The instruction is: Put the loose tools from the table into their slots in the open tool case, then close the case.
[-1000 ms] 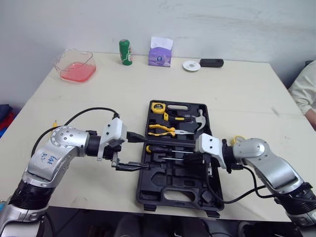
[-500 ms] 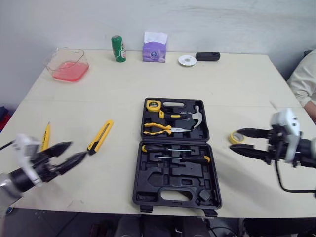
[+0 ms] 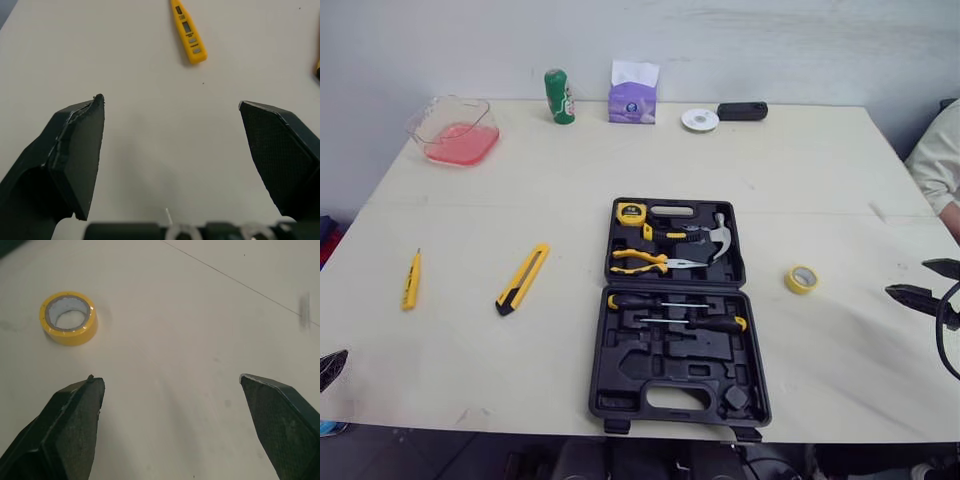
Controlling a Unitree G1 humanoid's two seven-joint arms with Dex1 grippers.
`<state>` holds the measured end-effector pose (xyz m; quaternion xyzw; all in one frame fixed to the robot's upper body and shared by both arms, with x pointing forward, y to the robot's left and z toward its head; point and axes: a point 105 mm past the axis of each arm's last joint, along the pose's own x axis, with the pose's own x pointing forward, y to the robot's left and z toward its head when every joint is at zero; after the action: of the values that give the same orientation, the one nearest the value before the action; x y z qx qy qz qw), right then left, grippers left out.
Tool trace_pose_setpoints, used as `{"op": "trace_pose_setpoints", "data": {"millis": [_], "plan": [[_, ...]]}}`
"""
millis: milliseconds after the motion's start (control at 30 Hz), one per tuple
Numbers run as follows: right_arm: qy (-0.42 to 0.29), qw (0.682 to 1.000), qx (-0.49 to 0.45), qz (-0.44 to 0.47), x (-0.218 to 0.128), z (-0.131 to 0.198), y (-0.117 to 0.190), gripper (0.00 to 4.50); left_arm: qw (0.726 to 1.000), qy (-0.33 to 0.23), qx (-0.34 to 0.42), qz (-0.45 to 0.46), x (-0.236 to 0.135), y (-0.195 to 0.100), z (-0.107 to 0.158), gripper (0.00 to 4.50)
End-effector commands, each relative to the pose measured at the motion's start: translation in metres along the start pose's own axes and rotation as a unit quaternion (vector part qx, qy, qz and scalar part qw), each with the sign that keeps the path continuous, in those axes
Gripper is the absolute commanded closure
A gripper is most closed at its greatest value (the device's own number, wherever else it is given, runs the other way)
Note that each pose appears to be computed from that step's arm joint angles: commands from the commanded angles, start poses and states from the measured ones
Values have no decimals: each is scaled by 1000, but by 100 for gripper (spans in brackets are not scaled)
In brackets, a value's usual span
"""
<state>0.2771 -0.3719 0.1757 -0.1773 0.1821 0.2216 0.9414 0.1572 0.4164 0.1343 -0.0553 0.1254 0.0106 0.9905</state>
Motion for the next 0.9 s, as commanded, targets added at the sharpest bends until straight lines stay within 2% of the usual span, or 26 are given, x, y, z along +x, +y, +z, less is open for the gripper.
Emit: {"op": "trace_pose_setpoints", "data": {"millis": [33, 167, 300, 467, 567, 700, 800, 867, 900], "plan": [[-45, 996, -40, 62, 13, 34, 29, 3, 1000, -8, 22, -11, 19, -19, 9, 0], [-97, 978, -78, 167, 26, 76, 81, 3, 1000, -8, -2, 14, 42, -30, 13, 0], [-166, 934, -122, 291, 28, 126, 140, 3, 998, 10, -27, 61, 63, -24, 16, 0], [-206, 899, -153, 356, 25, 156, 176, 3, 993, 19, -82, 82, 79, -22, 21, 0], [-259, 856, -177, 410, 28, 184, 211, 3, 987, 51, -128, 84, 103, -23, 22, 0], [-272, 841, -175, 434, 32, 192, 227, 3, 985, 67, -122, 103, 117, -16, 29, 0], [-281, 840, -175, 431, 42, 198, 232, 3, 981, 117, -108, 114, 124, -19, 14, 0], [-284, 840, -175, 428, 45, 201, 233, 3, 979, 122, -110, 120, 126, -20, 11, 0], [-285, 841, -175, 426, 47, 202, 232, 0, 978, 128, -107, 122, 126, -20, 8, 25]]}}
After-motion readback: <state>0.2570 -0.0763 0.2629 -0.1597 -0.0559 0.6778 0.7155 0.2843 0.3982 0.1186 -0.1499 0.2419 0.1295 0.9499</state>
